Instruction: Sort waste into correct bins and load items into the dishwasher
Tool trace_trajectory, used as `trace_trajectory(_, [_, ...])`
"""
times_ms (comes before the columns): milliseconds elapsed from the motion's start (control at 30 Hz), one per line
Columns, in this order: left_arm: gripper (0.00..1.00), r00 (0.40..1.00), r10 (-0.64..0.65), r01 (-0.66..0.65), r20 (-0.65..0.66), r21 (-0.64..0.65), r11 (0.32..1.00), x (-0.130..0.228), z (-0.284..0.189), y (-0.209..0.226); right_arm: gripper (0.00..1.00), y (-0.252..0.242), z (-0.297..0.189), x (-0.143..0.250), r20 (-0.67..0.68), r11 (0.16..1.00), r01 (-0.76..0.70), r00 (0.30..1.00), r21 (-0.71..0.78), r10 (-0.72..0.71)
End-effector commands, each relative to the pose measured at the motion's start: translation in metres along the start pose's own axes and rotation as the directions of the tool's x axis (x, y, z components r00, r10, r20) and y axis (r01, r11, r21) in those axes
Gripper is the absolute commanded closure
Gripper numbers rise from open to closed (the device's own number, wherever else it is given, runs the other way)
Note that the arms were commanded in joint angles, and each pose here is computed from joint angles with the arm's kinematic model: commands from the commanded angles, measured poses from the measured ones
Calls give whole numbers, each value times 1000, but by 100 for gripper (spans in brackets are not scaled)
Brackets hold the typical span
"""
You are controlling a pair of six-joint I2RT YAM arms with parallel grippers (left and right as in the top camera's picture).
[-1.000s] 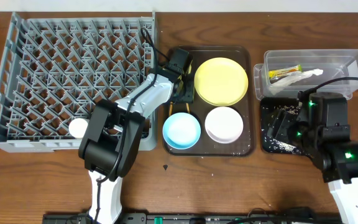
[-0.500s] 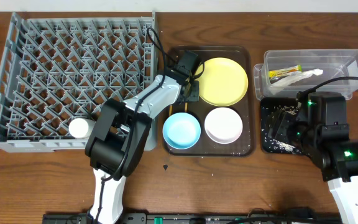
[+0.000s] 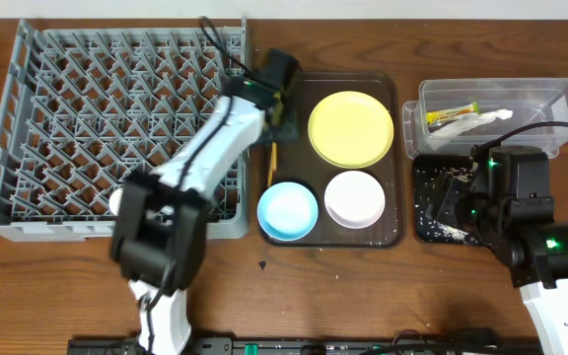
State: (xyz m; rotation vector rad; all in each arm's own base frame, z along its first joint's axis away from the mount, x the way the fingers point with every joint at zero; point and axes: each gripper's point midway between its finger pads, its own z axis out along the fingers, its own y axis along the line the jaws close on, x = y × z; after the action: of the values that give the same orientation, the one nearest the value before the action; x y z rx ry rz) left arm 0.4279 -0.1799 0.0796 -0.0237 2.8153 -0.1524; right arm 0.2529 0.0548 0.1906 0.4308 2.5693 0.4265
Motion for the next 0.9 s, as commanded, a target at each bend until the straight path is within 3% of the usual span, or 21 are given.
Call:
trace_trajectory(0, [92, 989, 20, -25, 147, 31, 999, -31, -68, 8, 41, -1, -1, -2, 6, 1000, -8, 1000, 0, 8])
trace_trajectory(133, [92, 987, 54, -53, 153, -13, 999, -27, -97, 35, 41, -1, -1, -2, 6, 1000, -8, 1000, 0, 8])
trace_trajectory(300, [92, 994, 35, -15, 106, -193, 981, -19, -86, 87, 41, -1, -1, -2, 7, 1000, -8, 1000, -1, 8])
trace_trajectory(567, [92, 998, 61, -65, -28, -229, 971, -1, -35, 104, 40, -1, -1, -2, 7, 1000, -8, 1000, 0, 8])
trace_trajectory(700, [92, 996, 57, -68, -69, -170, 983, 6, -23, 94, 40, -1, -1, -2, 6, 1000, -8, 1000, 0, 8])
trace_trajectory(800, [83, 997, 54, -64, -64, -169, 984, 6, -25, 94, 40, -1, -1, -2, 6, 1000, -8, 1000, 0, 8])
trace_trajectory(867, [69, 997, 54, -63, -58, -155, 986, 5, -30, 91, 41, -1, -1, -2, 6, 1000, -8, 1000, 0, 8])
